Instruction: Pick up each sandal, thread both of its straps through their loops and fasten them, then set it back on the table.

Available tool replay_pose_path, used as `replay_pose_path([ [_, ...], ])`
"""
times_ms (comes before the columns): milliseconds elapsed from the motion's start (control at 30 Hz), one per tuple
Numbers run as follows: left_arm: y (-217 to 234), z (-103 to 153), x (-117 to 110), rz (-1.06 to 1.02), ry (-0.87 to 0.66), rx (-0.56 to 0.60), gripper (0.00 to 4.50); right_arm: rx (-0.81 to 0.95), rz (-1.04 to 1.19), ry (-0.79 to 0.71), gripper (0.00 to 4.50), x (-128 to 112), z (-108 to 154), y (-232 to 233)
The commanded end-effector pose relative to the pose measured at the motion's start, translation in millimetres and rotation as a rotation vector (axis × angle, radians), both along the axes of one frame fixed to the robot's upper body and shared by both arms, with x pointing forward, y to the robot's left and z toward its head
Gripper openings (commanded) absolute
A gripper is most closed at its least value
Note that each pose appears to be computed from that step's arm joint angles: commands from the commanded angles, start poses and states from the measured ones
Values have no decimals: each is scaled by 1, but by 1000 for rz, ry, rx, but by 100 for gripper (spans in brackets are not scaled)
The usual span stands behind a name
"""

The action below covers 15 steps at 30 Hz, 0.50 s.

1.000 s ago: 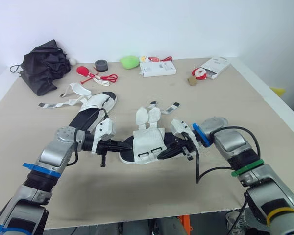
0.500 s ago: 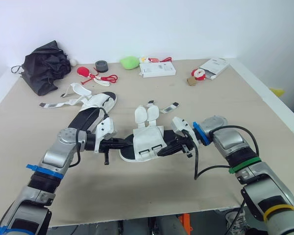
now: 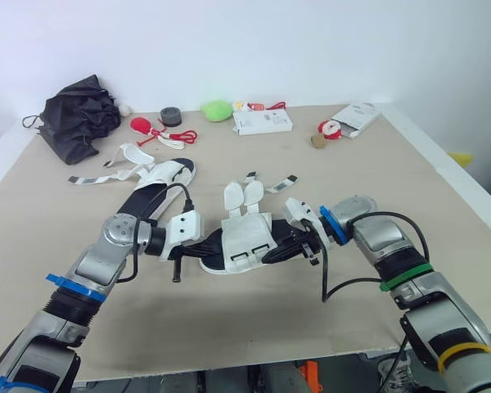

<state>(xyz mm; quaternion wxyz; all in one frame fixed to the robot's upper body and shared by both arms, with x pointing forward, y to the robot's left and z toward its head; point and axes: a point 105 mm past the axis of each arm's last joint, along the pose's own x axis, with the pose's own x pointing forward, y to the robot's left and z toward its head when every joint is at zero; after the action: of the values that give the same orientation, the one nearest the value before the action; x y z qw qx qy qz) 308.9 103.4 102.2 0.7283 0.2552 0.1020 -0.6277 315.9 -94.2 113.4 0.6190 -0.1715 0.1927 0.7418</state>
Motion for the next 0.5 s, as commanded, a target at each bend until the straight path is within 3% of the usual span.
replay_pose_path([
  [33,10,-36,-6,67,151,73,3,-40,-7,33,0,-2,-7,-9],
  [167,8,-35,-6,89,174,43,3,-25,-58,26,0,5,-5,-8],
  [267,6,-37,-7,91,181,40,0,-10,-106,39,101,12,1,-13],
  [500,2,-33,-6,91,176,25,0,-37,-120,60,398,4,11,-40],
])
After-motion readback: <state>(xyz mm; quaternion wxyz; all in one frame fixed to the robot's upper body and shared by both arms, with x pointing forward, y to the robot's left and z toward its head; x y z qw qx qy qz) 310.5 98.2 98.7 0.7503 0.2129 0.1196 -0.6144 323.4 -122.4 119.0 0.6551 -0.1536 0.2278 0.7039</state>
